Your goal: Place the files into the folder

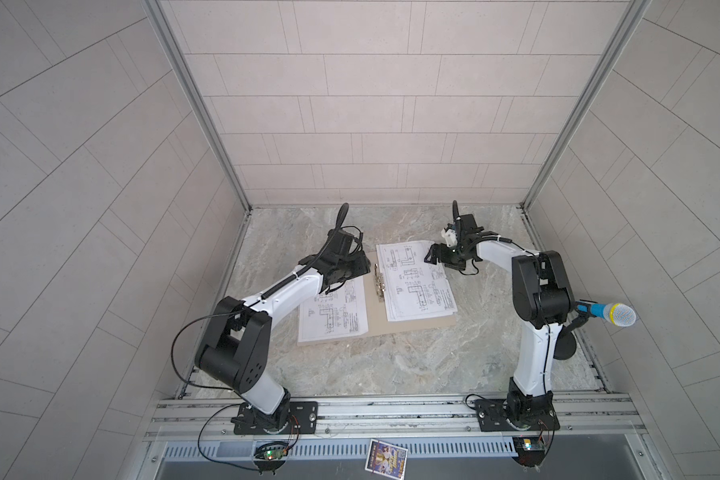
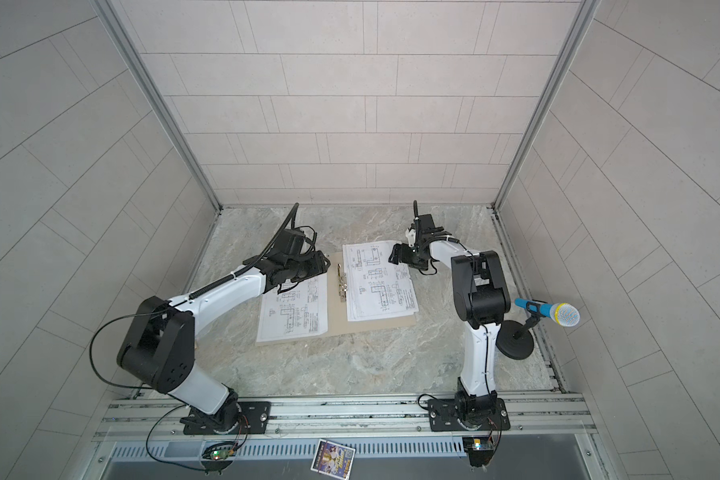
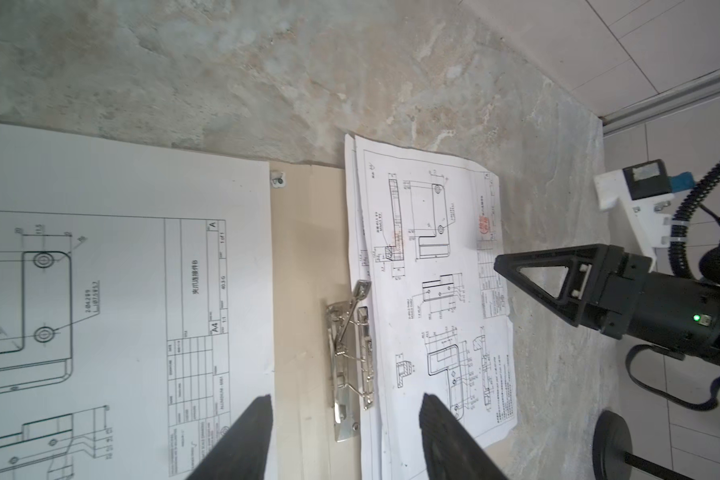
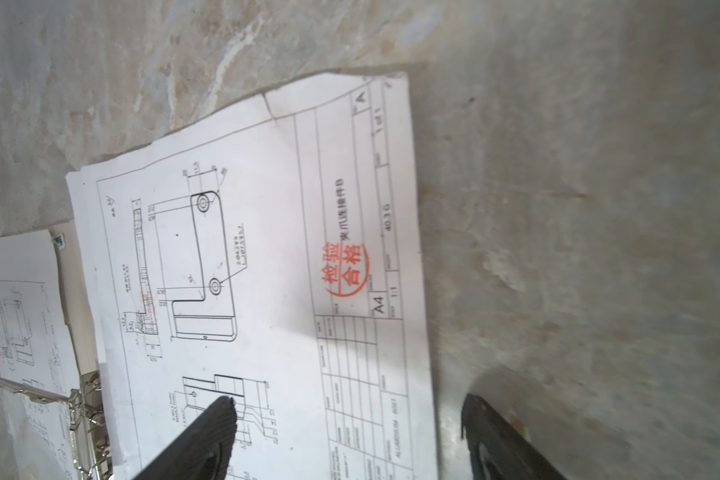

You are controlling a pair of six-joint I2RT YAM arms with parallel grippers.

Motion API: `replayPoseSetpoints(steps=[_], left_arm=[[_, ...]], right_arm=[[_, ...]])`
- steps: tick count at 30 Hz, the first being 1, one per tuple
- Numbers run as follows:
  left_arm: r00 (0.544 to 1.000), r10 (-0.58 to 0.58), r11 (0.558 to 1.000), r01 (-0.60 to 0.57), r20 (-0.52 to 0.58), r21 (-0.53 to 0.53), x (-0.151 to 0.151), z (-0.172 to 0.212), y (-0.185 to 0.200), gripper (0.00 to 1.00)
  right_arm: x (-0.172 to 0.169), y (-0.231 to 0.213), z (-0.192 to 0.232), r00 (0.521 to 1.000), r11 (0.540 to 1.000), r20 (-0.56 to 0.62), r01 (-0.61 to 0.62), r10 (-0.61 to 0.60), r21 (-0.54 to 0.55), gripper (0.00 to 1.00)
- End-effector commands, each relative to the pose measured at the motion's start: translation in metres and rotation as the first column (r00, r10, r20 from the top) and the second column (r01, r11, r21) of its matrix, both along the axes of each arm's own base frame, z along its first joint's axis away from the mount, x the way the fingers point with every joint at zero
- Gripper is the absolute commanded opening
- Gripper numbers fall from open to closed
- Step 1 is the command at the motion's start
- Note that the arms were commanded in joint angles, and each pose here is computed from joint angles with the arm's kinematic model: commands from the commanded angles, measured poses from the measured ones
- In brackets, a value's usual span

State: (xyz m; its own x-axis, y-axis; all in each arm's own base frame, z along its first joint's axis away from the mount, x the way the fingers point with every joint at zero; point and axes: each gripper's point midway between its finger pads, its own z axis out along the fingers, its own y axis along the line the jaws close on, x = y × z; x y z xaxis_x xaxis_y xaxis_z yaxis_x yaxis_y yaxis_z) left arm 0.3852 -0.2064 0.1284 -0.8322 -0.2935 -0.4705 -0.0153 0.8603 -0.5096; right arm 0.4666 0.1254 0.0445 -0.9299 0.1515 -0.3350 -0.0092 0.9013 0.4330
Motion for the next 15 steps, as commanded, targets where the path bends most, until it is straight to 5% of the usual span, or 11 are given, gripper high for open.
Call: replayPoseSetpoints(steps=[1,15], left_arm=[[0.999,-0.048,0.999,0.048,-0.005,0.009,0.000,-0.007,0.001,0.63],[0.995,-0.097,0.994,0.095,-0.030,-0.054,0.032,-0.026,-0.011,0.63]], right_arm=[[-0.021,0.011,-0.024,0.994,1.000,-0.105,-0.026,0.026,0.002,0.86],[-0.025,0.018,-0.020,0.994,0.999,-0.101,-0.049,0.048,0.001,0.86]])
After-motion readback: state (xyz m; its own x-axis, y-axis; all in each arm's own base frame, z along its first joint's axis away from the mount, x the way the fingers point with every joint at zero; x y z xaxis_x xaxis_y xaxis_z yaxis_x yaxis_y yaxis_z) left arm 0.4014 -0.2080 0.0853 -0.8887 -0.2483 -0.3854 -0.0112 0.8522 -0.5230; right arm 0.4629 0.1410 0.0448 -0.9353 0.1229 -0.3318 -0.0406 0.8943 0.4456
